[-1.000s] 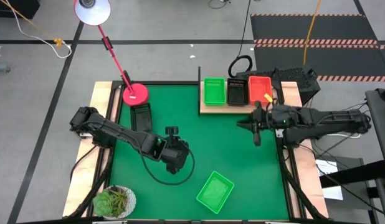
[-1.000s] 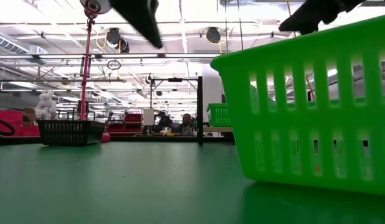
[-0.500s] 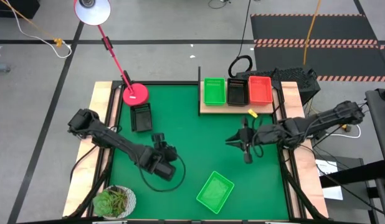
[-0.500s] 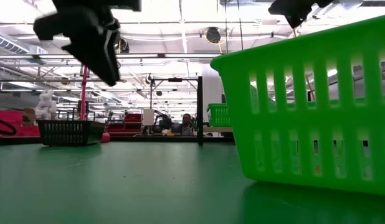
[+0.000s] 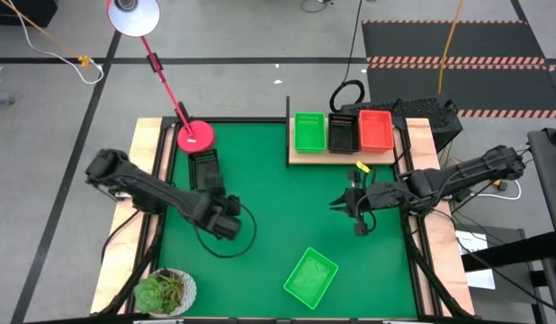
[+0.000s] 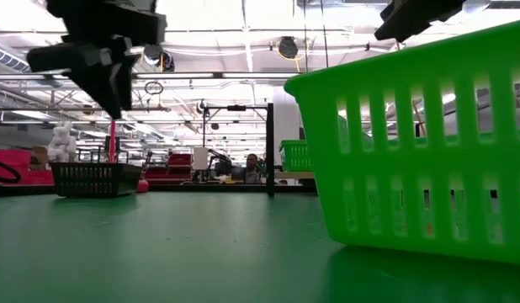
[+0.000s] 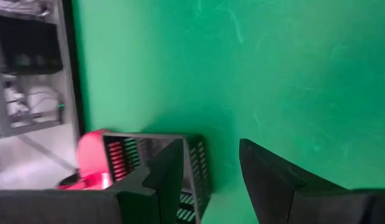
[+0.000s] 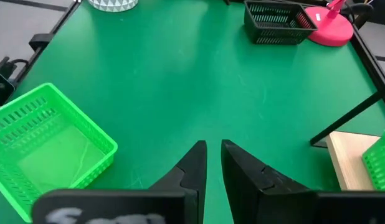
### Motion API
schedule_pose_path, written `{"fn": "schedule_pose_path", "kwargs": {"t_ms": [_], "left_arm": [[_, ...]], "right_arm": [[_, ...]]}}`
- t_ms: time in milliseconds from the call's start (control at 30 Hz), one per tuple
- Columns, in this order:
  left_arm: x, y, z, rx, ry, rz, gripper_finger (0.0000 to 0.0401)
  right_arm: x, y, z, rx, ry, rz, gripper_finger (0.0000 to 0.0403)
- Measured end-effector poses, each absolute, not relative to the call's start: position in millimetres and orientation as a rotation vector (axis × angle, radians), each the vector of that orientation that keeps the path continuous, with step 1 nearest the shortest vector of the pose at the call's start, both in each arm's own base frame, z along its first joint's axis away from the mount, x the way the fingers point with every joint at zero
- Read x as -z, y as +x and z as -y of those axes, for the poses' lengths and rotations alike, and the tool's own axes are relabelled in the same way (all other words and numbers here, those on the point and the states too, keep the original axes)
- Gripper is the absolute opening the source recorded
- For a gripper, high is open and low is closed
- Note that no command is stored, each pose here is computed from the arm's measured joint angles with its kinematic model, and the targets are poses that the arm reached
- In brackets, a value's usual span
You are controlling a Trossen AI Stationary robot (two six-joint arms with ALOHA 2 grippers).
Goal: Stack baskets on shelf by color
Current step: Stack the black bin on top of the other black bin on the shelf
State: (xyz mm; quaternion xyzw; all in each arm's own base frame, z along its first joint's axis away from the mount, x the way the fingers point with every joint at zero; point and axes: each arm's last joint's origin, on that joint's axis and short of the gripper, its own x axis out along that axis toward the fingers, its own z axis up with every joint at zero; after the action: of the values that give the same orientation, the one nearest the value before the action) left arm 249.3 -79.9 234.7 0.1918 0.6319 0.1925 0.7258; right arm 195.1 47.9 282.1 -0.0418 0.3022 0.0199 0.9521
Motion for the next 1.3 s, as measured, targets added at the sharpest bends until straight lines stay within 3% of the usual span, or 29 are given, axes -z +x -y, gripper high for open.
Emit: {"fn": "schedule_pose_path", "kwargs": {"t_ms": [467, 1300], "left_arm": [[-218, 167, 49, -0.433, 0.261, -1.316, 0.0159], [-190, 196, 28, -0.514, 0.224, -1.444, 0.0159]], "right_arm": [[-289, 187, -46, -0.044, -0.076, -0.581, 0.0041], [-290, 187, -46, -0.045, -0.077, -0.573, 0.0041]]}}
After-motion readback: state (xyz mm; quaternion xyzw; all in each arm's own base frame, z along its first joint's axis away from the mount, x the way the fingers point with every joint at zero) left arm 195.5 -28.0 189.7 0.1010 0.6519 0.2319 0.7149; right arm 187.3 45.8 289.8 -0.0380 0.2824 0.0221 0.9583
